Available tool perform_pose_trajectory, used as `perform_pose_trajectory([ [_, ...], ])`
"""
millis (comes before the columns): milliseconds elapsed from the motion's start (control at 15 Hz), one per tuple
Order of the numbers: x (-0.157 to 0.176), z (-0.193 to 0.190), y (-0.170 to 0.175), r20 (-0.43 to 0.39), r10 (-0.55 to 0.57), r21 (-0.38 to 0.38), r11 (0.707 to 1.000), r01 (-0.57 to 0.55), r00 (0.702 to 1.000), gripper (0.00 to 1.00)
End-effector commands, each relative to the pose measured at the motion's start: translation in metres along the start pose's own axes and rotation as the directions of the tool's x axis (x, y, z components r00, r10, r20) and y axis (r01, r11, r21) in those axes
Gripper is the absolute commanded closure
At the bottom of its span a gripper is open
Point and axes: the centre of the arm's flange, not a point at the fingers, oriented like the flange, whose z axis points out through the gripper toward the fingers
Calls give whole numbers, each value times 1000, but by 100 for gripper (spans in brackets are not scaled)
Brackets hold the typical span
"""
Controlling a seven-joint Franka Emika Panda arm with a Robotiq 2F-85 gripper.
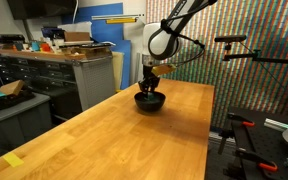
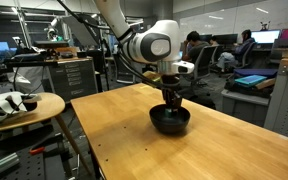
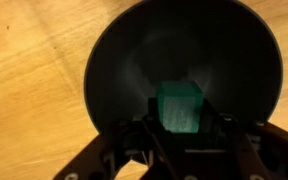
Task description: Put the block in the bowl
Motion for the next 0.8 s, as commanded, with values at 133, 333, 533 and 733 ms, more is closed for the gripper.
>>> perform_pose_trajectory([
  [133,12,22,-3,7,-10,23,1000,10,1000,33],
  [333,11,22,-2,16,-7,12,1000,6,1000,19],
  [533,16,4,-1,14,-8,11,1000,8,1000,0],
  [733,22,-23,-2,31,-15,12,1000,15,999,0],
])
